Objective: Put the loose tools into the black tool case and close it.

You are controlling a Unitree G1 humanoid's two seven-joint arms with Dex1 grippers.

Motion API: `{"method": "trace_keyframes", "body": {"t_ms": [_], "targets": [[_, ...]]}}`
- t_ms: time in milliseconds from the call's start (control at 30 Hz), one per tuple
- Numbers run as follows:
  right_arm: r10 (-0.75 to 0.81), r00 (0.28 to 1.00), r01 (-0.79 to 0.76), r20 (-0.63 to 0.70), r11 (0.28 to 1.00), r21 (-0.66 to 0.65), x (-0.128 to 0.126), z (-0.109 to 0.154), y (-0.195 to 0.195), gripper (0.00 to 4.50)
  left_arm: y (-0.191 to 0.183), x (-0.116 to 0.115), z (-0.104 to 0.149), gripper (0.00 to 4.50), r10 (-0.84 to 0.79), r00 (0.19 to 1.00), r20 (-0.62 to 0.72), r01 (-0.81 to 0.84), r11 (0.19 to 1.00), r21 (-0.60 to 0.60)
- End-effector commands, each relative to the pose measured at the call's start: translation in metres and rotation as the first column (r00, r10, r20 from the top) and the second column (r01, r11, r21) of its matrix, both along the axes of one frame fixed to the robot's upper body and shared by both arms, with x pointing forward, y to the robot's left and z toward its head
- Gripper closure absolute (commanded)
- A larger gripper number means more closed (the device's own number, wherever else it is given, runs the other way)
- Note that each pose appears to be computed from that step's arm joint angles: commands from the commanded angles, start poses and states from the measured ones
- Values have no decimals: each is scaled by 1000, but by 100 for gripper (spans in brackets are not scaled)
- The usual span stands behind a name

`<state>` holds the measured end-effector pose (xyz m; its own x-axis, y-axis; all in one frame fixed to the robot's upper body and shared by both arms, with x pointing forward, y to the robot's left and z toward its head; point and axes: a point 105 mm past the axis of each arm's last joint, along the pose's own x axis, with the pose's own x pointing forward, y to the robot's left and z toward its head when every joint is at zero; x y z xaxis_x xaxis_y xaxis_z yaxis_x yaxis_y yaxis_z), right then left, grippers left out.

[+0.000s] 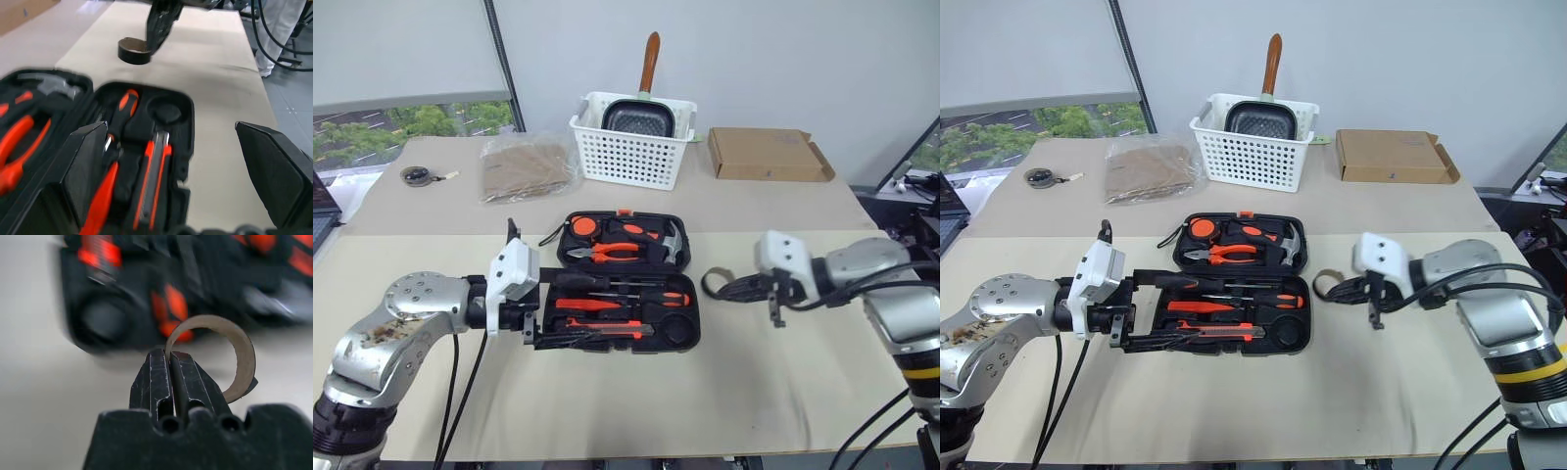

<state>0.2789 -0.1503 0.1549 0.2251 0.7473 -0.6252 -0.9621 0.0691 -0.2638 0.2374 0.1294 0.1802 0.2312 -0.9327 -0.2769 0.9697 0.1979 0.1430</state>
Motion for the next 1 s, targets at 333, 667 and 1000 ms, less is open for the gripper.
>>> {"method": "trace_keyframes", "body": {"t_ms": [333,667,1000], "targets": [[179,984,-180,-25,979,-98,-26,-16,46,443,-3,-1,13,0,-29,998,52,29,1000,4],[187,980,-194,-64,973,-127,-26,-28,50,443,-3,-3,10,0,-41,998,47,40,999,15],[179,980,-192,-88,968,-161,-28,-24,37,118,0,-4,5,0,-29,999,41,29,999,21]]}}
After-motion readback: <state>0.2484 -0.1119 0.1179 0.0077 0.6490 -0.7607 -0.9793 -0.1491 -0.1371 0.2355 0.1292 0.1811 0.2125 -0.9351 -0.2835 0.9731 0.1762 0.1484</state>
